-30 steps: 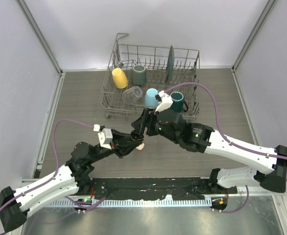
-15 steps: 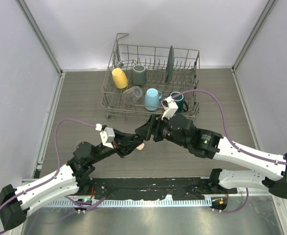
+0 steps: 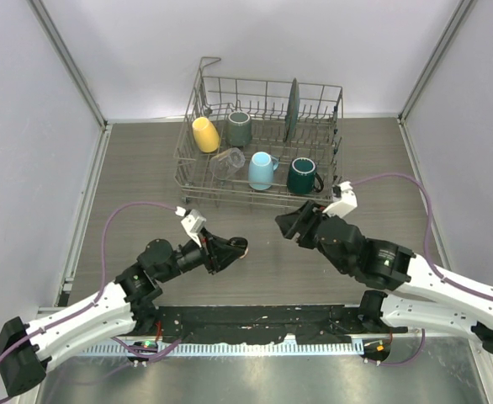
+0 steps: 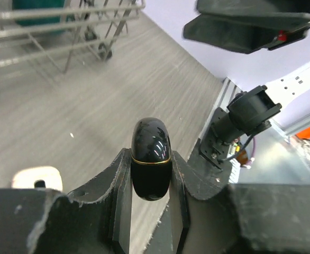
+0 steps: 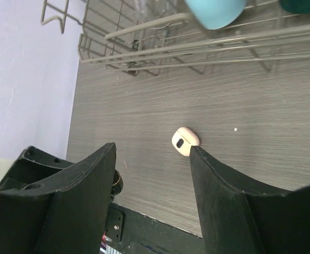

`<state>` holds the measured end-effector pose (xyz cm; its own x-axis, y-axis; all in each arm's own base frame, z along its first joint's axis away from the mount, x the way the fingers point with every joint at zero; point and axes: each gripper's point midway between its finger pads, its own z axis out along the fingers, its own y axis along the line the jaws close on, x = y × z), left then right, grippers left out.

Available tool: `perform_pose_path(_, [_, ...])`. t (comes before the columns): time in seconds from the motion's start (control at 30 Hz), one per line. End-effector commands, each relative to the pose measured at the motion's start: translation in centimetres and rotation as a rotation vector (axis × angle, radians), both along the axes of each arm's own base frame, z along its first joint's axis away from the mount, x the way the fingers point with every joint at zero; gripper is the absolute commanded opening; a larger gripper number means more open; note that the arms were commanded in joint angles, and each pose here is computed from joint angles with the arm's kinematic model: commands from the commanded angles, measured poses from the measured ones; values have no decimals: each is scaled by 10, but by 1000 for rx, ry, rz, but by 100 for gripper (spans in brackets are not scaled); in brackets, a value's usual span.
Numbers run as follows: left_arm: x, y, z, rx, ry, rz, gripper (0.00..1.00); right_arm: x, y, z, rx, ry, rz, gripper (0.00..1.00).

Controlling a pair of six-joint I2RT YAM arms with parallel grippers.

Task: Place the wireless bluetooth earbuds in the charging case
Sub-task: Place the charging case at the center of the board.

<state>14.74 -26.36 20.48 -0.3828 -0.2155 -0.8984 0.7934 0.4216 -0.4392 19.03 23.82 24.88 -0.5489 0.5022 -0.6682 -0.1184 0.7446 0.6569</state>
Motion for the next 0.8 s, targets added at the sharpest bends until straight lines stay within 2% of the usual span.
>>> perform_pose_path(0.0, [-8,-1,-29,-47,342,35,0,6,-29,0,63,-7,-143,63])
perform_pose_path(0.13, [-14,0,-71,-48,527,58,0,4,-34,-10,63,14,-159,63])
perform_pose_path(0.2, [-14,-1,-81,-51,568,71,0,4,-31,-12,65,24,-155,63])
perform_pose_path(0.77, [-8,7,-143,87,762,210,2,6,-18,-19,13,45,-132,63])
